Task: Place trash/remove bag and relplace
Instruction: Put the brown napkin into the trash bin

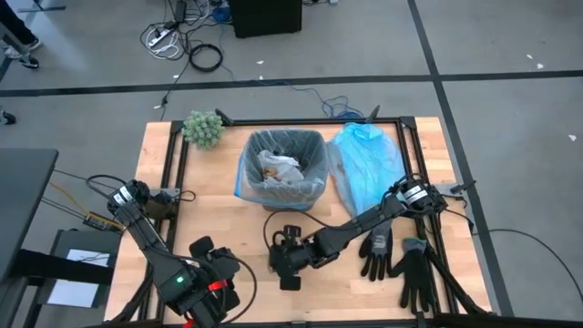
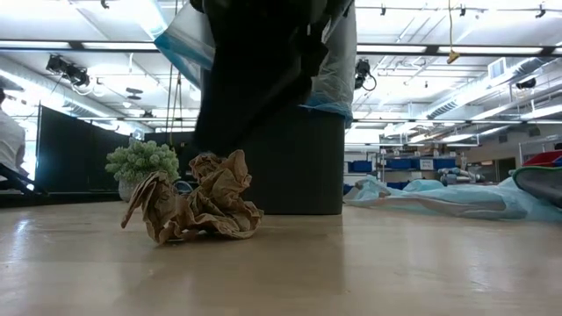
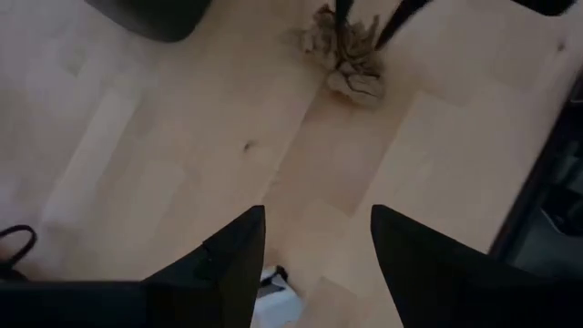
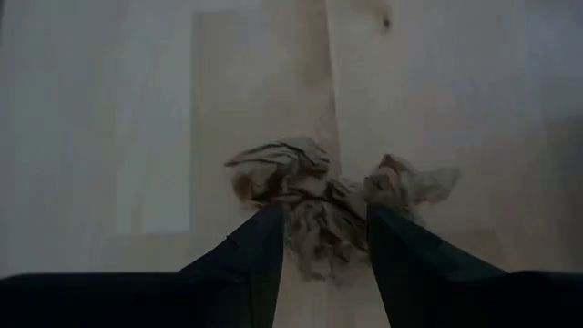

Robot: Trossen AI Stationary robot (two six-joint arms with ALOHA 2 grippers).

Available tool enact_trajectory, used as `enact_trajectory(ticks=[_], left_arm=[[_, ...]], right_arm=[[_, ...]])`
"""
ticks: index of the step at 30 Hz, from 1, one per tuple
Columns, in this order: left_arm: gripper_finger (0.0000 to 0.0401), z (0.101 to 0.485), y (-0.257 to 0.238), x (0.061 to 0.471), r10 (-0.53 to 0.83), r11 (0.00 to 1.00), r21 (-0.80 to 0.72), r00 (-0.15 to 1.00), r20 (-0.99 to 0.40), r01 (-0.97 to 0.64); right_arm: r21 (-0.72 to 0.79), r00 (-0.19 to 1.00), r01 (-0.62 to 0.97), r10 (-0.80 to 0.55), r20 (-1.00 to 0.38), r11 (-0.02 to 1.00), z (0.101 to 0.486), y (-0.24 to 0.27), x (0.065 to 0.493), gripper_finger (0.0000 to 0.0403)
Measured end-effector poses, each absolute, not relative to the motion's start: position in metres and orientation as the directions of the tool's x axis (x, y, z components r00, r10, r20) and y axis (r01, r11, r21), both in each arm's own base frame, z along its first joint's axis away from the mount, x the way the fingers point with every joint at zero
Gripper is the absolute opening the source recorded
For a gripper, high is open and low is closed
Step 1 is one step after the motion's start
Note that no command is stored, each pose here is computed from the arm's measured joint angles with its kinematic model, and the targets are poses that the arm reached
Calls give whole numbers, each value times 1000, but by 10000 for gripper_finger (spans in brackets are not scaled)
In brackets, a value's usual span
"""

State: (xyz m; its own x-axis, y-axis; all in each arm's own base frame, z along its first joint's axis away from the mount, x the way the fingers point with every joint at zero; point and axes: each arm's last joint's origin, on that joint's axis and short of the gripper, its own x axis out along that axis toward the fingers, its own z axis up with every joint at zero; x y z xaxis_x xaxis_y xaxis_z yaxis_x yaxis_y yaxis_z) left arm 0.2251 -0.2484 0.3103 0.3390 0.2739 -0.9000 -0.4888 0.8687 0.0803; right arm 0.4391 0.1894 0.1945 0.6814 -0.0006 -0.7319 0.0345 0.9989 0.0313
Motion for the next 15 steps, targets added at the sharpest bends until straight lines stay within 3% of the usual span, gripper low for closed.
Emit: enact_trajectory(ticks=[15], left_arm=[[211, 311, -244, 223, 318, 873, 140, 325, -891, -468]], right_arm=[[120, 596, 63, 59, -801, 991, 180, 169, 439, 139]])
